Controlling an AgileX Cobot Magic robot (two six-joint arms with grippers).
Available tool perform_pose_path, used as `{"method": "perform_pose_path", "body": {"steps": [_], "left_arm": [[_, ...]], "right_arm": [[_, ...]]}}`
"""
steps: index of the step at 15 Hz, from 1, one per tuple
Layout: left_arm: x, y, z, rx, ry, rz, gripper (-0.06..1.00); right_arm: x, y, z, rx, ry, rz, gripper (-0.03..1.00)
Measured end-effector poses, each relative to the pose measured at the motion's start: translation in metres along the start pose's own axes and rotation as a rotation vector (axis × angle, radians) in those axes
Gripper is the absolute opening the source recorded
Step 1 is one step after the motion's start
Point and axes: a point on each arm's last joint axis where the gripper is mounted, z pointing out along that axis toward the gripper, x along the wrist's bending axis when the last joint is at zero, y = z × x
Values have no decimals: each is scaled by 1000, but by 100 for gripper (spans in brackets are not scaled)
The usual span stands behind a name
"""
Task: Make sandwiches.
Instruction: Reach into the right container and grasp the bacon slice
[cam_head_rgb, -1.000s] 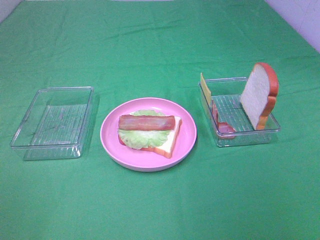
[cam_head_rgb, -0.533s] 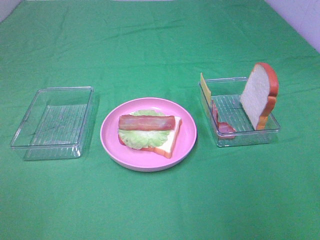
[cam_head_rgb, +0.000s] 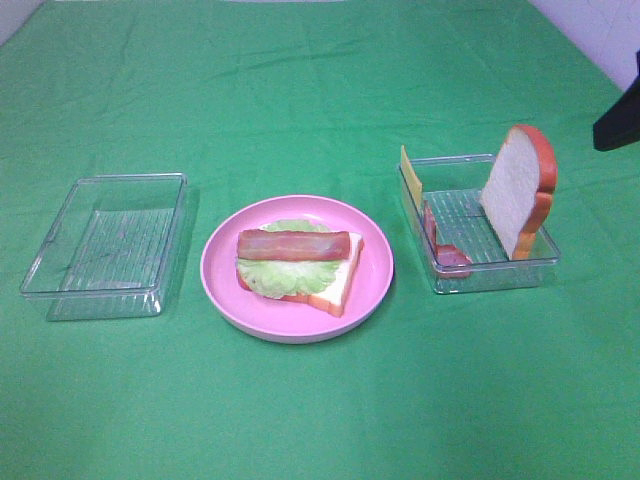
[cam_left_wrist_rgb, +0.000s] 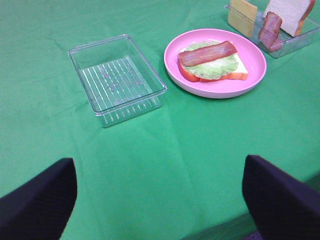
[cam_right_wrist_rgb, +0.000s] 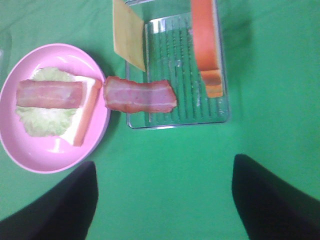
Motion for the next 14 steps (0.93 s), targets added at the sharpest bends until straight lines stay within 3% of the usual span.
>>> {"method": "perform_pose_path", "body": {"steps": [1, 3, 5, 10, 11, 14], "left_arm": [[0, 0, 0, 0, 0, 0, 85], [0, 0, 0, 0, 0, 0, 85], [0, 0, 0, 0, 0, 0, 85], [0, 0, 0, 0, 0, 0, 85], [0, 0, 0, 0, 0, 0, 85], [0, 0, 0, 0, 0, 0, 85]], "right_arm": [[3, 23, 18, 92, 73, 5, 69], [4, 41, 37, 157, 107, 12, 69], [13, 49, 51, 186, 103, -42, 66], [68, 66, 106, 289, 104, -142, 64], [83, 73, 133, 333, 94, -146, 64], [85, 75, 167, 409, 61, -108, 64]]}}
